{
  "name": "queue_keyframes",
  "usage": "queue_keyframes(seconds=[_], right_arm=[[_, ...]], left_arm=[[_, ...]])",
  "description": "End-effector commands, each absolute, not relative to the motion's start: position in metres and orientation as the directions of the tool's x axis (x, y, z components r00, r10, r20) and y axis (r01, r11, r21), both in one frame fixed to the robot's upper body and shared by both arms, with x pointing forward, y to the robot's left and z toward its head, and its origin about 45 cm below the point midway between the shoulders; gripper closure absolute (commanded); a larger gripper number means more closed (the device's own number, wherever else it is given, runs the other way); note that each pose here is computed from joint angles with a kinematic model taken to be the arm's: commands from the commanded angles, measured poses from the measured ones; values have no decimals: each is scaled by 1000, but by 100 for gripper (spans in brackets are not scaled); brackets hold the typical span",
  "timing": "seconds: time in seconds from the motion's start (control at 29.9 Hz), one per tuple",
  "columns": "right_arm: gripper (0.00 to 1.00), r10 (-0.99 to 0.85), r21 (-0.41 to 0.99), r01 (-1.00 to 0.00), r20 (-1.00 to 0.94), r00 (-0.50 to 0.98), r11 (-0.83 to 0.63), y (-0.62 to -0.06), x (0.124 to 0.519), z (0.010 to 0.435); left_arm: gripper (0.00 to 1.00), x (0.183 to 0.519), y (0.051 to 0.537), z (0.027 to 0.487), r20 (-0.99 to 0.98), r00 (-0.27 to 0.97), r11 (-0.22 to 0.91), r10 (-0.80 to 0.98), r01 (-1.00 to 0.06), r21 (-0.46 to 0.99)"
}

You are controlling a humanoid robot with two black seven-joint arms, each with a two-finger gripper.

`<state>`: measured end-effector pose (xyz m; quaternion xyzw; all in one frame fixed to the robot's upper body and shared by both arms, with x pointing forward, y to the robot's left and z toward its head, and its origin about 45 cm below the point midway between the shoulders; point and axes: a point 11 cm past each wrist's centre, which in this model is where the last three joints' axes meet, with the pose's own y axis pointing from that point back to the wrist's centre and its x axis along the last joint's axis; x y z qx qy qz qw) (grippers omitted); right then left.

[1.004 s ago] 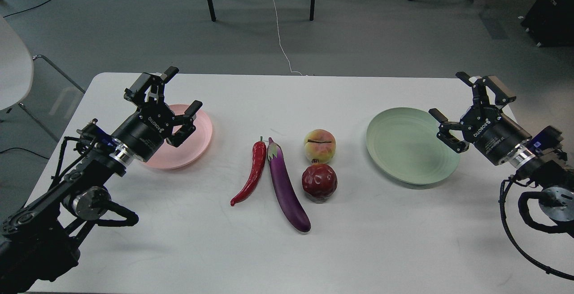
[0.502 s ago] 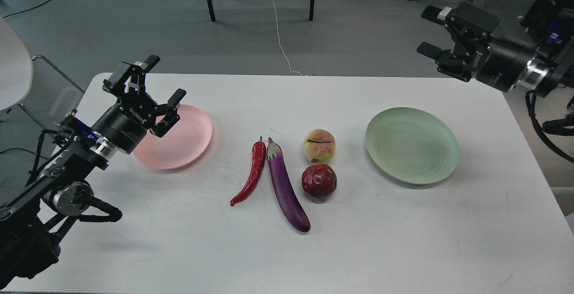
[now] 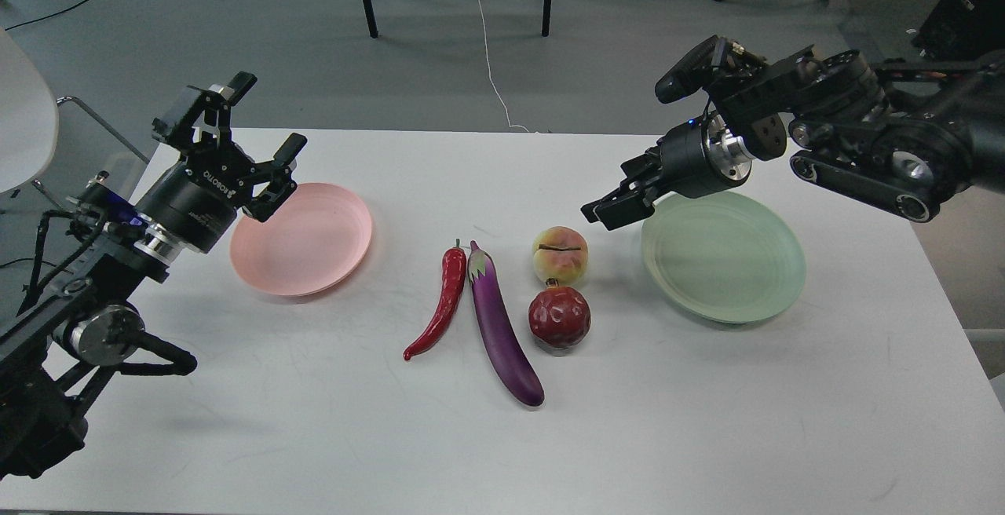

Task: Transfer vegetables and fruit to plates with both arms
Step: 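Lower the right gripper onto the peach and close it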

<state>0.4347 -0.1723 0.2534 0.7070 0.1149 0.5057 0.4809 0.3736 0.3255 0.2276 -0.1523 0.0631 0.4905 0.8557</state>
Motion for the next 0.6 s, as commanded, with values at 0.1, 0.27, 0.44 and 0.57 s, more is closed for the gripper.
queue_keyframes(seconds=[0.1, 0.27, 0.44, 0.57], right_arm=[[4, 686, 802, -303, 597, 416, -515, -148, 433, 226], [4, 685, 807, -294, 591, 427, -513, -140, 431, 211], [4, 678, 806, -295, 592, 436, -513, -140, 431, 205], [4, 677, 808, -291, 589, 442, -513, -137, 430, 196]], left_arm=[[2, 373, 325, 233, -254, 516, 473, 818, -855, -215], [2, 372, 325, 235, -254, 520, 475, 815, -852, -219], [2, 365, 326, 237, -260, 521, 472, 813, -851, -231], [2, 363, 325, 236, -264, 524, 474, 810, -850, -231]])
